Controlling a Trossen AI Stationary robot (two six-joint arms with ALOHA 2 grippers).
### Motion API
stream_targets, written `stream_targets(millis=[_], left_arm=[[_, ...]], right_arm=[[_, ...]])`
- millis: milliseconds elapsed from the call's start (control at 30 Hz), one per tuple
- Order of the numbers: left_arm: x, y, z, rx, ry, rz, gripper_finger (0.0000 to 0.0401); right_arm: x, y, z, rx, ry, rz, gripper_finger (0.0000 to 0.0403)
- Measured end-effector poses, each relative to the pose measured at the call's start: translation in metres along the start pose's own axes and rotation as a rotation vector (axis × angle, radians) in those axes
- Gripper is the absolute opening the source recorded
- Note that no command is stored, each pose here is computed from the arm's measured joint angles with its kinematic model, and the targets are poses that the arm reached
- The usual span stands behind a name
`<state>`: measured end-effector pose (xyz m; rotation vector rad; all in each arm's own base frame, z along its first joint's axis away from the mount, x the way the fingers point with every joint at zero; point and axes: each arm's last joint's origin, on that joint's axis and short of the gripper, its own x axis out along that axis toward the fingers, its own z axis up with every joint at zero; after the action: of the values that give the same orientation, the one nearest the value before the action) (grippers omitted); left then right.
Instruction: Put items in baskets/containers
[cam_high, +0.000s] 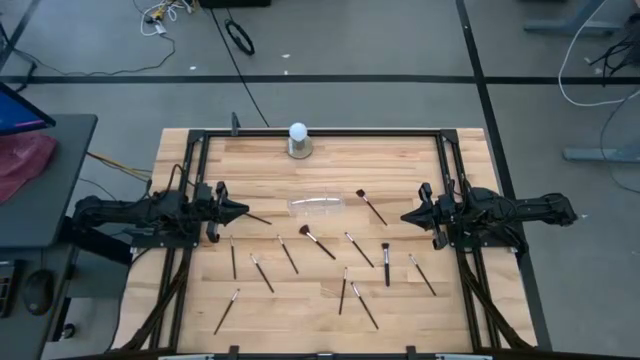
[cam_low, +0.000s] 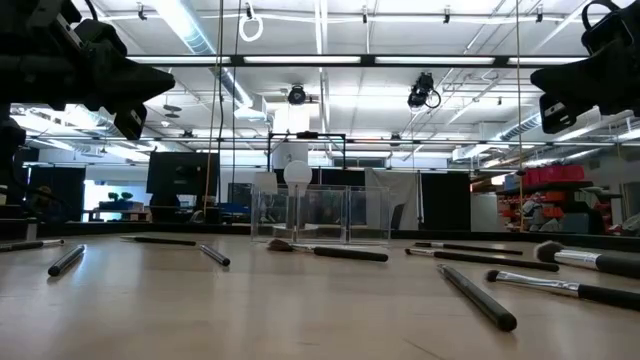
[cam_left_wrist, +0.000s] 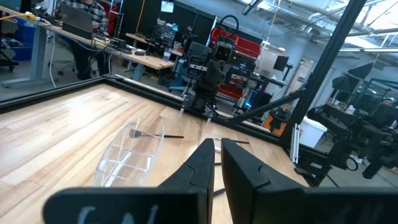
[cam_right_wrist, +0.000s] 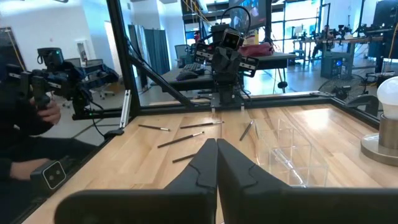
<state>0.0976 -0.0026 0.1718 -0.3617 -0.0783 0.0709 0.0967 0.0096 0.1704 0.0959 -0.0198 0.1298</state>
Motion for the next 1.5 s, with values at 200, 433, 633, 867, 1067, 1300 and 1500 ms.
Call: stream_targets(millis=[200, 433, 633, 867, 1067, 1300, 1500], left_arm=[[0.000, 0.000, 0.002, -0.002, -0.027, 0.029, 0.0034], [-0.001, 0.004, 0.005, -0.007, -0.094, 0.168, 0.0034], [-0.001, 0.006, 0.007, 0.019, -0.126, 0.218, 0.0034], [0.004, 0.002, 0.004, -0.117, -0.092, 0.168, 0.0034], [0.016, 0.000, -0.015, -0.130, 0.046, 0.270, 0.0034], [0.035, -0.010, -0.009, -0.136, 0.278, 0.477, 0.0034], [0.049, -0.033, 0.010, -0.157, 0.602, 0.647, 0.0034]], right_arm=[[0.000, 0.000, 0.000, 0.000, 0.000, 0.000, 0.0004], [0.000, 0.000, 0.000, 0.000, 0.000, 0.000, 0.0004], [0.000, 0.000, 0.000, 0.000, 0.000, 0.000, 0.0004], [0.000, 0.000, 0.000, 0.000, 0.000, 0.000, 0.0004], [0.000, 0.000, 0.000, 0.000, -0.001, 0.000, 0.0004], [0.000, 0.000, 0.000, 0.000, 0.000, 0.000, 0.0004], [0.000, 0.000, 0.000, 0.000, 0.000, 0.000, 0.0004]])
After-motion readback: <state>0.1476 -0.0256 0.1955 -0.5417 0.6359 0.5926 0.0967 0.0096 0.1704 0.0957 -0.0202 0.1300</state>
